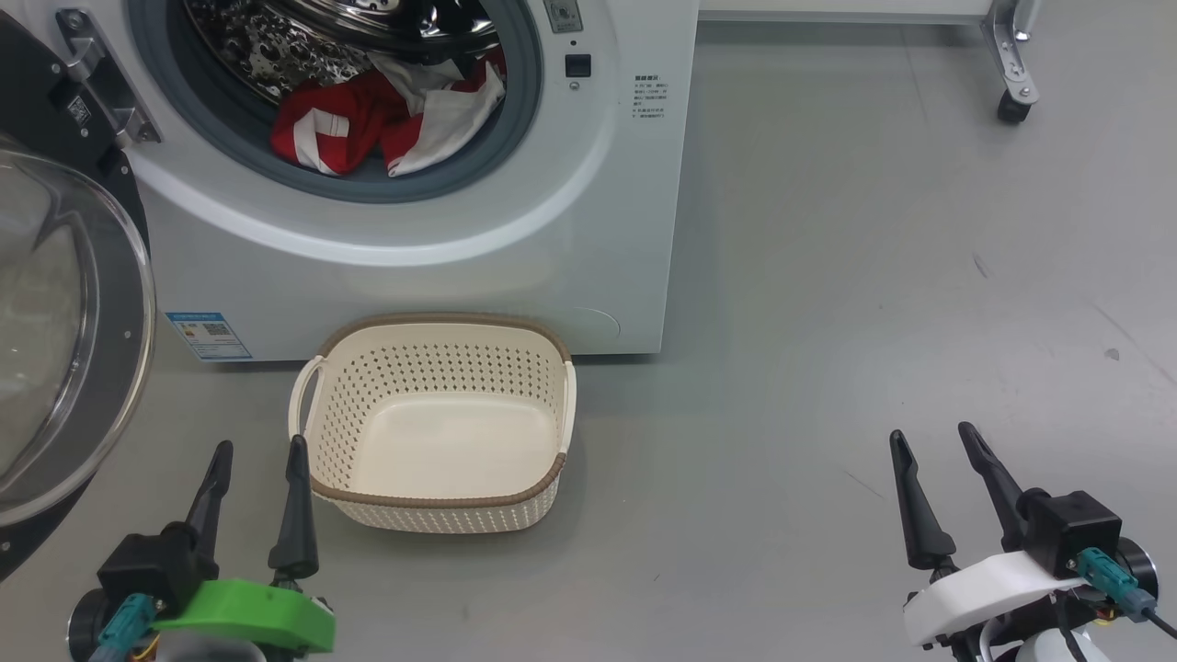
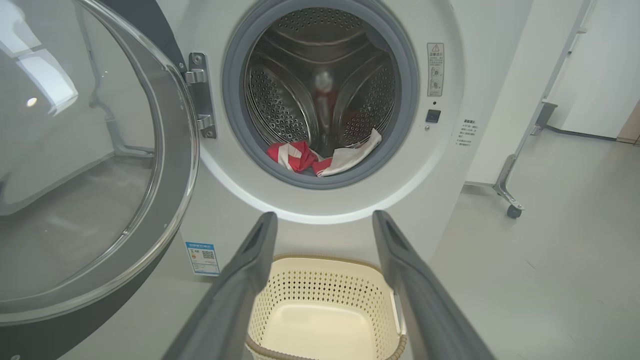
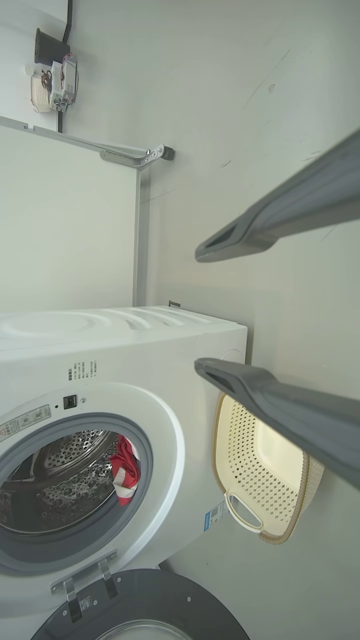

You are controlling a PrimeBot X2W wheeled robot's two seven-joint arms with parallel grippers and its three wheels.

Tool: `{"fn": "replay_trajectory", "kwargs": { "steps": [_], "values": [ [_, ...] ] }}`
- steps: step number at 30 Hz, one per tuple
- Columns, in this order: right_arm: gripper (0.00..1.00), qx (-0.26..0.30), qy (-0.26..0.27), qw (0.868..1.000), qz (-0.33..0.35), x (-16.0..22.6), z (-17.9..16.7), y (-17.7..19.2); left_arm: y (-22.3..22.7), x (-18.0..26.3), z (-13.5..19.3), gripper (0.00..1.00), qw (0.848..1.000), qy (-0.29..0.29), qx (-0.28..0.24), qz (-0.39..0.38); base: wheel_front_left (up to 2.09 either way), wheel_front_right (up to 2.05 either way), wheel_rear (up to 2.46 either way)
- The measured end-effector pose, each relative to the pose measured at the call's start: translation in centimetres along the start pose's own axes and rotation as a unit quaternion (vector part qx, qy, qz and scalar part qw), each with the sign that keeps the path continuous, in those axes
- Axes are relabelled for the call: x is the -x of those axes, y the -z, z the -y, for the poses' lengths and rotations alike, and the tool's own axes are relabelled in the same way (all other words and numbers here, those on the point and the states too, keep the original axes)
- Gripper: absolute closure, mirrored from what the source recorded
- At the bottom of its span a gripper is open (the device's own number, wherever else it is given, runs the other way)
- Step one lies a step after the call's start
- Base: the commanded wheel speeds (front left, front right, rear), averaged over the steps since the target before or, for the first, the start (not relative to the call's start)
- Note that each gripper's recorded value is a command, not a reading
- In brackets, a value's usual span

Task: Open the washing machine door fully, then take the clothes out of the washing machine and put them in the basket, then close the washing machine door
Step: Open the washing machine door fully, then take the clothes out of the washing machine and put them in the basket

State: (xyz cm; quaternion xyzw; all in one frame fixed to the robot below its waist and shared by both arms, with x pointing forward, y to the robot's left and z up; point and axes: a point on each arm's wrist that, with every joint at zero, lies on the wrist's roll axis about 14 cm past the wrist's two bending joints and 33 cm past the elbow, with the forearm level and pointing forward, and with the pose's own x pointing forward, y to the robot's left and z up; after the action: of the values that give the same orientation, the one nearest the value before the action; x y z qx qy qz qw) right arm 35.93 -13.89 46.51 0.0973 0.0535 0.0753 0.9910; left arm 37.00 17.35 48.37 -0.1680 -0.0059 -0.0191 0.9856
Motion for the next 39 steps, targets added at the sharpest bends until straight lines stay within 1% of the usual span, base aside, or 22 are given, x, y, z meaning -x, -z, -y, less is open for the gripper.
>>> {"fn": "replay_trajectory", "kwargs": {
  "steps": [39],
  "values": [
    [0.0, -0.003, 0.002, 1.0, -0.003, -0.02, 0.17, 0.35, -0.12, -0.09, 0.57, 0.0, 1.0, 0.008, 0.002, 0.003, 0.0, 0.0, 0.0]
  ]
}}
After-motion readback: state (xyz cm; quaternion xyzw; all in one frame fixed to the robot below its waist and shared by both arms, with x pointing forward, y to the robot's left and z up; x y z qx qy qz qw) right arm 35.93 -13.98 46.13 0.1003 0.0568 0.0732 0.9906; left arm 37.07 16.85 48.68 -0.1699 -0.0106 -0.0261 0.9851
